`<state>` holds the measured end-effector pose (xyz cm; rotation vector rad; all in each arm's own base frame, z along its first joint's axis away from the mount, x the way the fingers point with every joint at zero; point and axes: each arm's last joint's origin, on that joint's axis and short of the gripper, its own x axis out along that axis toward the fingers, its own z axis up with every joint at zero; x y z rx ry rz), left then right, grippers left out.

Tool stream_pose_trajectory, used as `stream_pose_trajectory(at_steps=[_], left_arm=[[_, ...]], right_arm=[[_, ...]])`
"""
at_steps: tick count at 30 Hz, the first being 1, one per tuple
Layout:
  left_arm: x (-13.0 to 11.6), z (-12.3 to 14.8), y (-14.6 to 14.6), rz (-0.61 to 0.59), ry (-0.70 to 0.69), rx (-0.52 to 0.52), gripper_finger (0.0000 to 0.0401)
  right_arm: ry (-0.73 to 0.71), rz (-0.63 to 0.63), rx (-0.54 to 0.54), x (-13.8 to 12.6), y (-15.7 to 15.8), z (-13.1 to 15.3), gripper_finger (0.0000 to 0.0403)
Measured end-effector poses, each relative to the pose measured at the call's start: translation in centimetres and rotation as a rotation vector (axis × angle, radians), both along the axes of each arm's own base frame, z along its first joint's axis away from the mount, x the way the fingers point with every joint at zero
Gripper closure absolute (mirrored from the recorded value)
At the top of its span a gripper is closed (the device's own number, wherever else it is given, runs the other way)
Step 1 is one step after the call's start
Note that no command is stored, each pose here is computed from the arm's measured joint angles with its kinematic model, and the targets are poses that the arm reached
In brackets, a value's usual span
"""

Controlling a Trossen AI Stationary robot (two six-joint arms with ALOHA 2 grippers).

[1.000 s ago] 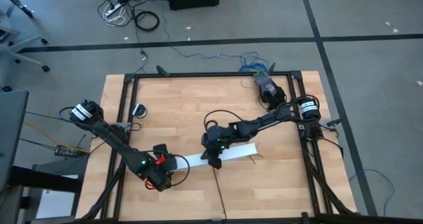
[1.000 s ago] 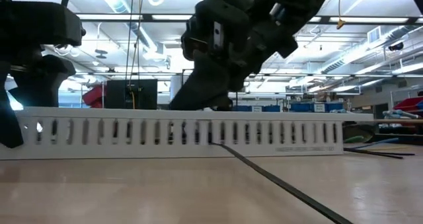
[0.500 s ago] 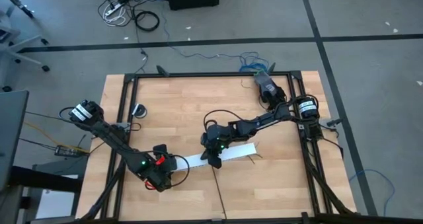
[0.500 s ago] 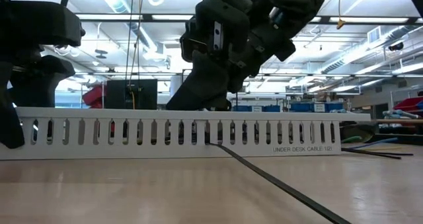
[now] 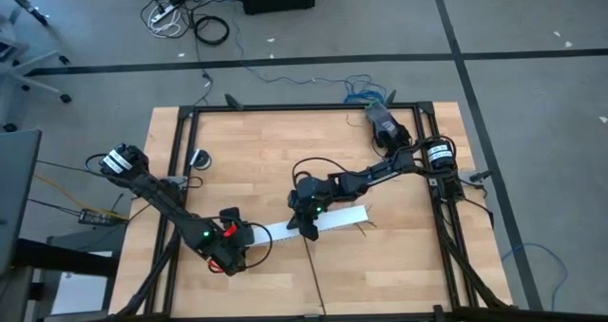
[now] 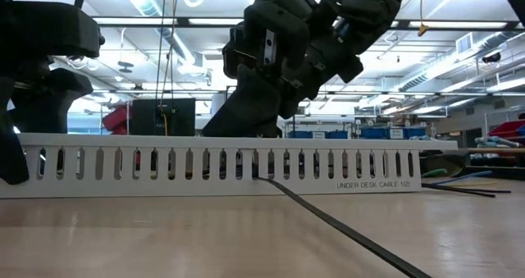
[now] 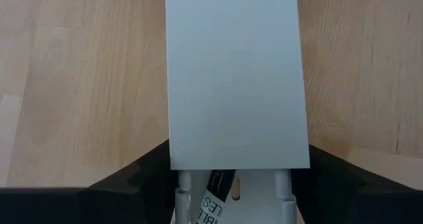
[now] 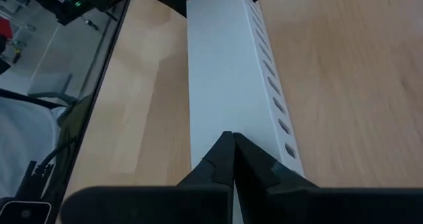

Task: Ziptie cables
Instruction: Close the lid on the cable duct

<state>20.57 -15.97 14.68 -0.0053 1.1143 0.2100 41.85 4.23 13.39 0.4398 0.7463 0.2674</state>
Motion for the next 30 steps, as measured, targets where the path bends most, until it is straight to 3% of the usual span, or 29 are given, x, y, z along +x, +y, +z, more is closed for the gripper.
stream_pose_trajectory(at_steps=[12, 21, 30], left_arm=[[-1.4, 0.2, -0.4, -0.016, 0.048, 0.023, 0.0114], [-2.2, 0.1, -1.0, 0.011, 0.042, 0.034, 0.0108], [-2.2, 0.1, -1.0, 0.023, 0.038, 0.031, 0.0108]], right_arm=[[0.064, -0.009, -0.012, -0.4, -0.1, -0.3, 0.0402], [0.070, 0.015, 0.029, -0.4, 0.0, -0.3, 0.0402], [-0.095, 0.083, 0.046, -0.2, 0.1, 2.4, 0.0402]])
